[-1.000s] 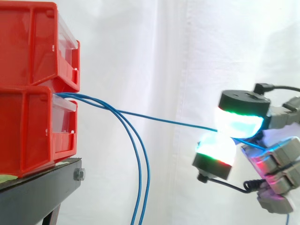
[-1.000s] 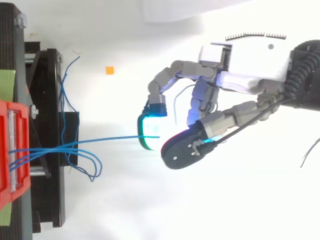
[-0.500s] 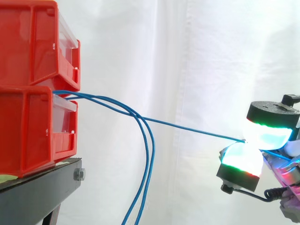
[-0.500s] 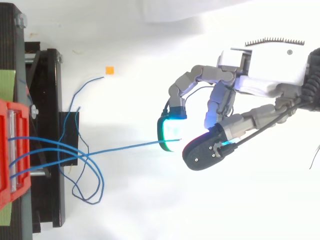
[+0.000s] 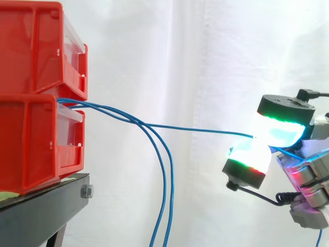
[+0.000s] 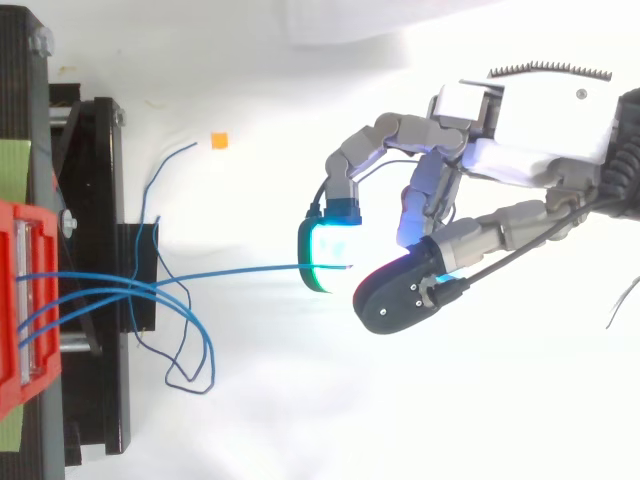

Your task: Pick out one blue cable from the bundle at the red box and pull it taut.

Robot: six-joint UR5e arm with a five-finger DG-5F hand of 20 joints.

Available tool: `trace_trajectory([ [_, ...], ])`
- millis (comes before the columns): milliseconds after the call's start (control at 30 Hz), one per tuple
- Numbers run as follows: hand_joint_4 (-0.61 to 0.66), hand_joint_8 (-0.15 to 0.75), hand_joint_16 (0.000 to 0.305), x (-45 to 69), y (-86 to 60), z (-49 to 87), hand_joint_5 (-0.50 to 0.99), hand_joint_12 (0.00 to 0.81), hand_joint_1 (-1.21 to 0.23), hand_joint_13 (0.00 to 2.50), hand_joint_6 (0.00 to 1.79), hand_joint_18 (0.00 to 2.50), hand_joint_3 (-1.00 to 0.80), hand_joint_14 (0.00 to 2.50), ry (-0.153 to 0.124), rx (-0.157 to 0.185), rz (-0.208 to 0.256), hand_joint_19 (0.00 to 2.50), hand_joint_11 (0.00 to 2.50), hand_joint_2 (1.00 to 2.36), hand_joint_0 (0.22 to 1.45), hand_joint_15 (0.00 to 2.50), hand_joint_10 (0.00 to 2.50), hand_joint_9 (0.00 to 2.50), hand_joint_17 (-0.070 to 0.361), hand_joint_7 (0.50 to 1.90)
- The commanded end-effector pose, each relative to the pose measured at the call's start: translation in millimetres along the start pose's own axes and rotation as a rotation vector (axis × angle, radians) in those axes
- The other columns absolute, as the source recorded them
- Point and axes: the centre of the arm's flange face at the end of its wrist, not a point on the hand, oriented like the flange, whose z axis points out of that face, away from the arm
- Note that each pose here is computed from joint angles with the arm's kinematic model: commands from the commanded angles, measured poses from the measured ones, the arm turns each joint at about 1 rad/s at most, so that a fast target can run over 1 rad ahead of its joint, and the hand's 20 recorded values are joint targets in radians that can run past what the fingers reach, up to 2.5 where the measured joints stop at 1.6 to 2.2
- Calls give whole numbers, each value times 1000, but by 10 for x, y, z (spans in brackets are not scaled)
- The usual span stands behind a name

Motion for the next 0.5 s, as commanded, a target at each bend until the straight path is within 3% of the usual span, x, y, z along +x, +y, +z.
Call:
trace_trajectory([
  [0, -100, 253, 53, 4, 12, 12, -153, 302, -783, 1450, 959, 1056, -420, 7, -1, -11, -4, 928, 1561, 1006, 740, 1594, 287, 1356, 119, 1048],
  [467, -99, 242, 53, 4, 12, 12, -151, 301, -782, 1431, 960, 1047, -415, 9, -1, -11, -4, 917, 1563, 1006, 738, 1563, 284, 1365, 120, 1035],
])
